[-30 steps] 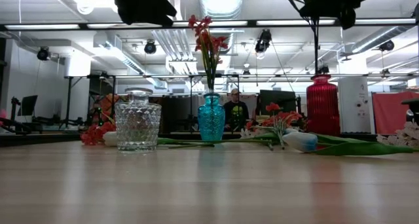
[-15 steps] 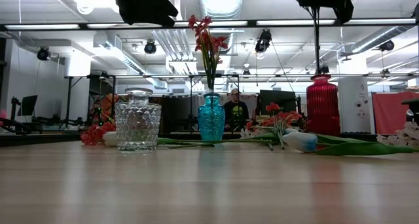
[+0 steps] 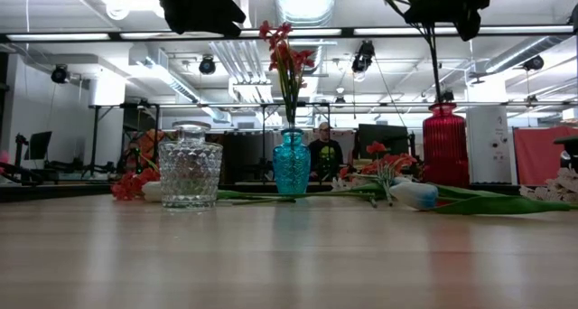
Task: Sort flowers into vase by color
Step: Put the left white flowers into the red vase
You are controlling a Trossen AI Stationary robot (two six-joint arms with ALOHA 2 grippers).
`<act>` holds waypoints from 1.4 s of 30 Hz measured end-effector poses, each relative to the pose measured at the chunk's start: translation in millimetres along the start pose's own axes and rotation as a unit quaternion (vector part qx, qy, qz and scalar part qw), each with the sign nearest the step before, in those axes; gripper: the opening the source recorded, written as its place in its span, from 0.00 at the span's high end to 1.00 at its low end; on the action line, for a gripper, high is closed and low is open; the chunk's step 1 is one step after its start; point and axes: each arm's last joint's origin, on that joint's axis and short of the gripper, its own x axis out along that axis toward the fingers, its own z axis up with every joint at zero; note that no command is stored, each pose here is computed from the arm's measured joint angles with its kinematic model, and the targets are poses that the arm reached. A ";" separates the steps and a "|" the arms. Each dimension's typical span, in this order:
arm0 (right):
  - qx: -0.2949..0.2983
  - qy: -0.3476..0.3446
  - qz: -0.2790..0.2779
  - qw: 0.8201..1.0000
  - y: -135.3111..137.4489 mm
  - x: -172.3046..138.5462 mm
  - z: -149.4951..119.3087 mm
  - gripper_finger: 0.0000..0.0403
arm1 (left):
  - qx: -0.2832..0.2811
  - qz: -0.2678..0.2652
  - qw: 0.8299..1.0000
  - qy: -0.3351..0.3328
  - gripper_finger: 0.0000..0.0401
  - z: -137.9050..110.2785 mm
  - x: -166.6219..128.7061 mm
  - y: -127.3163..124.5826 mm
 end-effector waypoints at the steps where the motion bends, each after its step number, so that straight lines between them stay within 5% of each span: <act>1: -0.001 -0.001 -0.006 1.000 -0.3 0.3 -0.1 0.94 | 0.000 0.000 1.000 0.000 0.45 -0.1 0.0 0.0; 28: 0.030 0.066 -0.032 0.997 -6.6 -4.8 -10.4 0.48 | -0.007 0.000 1.000 0.001 0.45 -0.2 0.0 0.0; 42: 0.099 0.128 -0.038 0.986 -9.9 -21.3 2.5 0.42 | -0.022 0.000 1.000 0.001 0.45 -0.5 0.1 0.0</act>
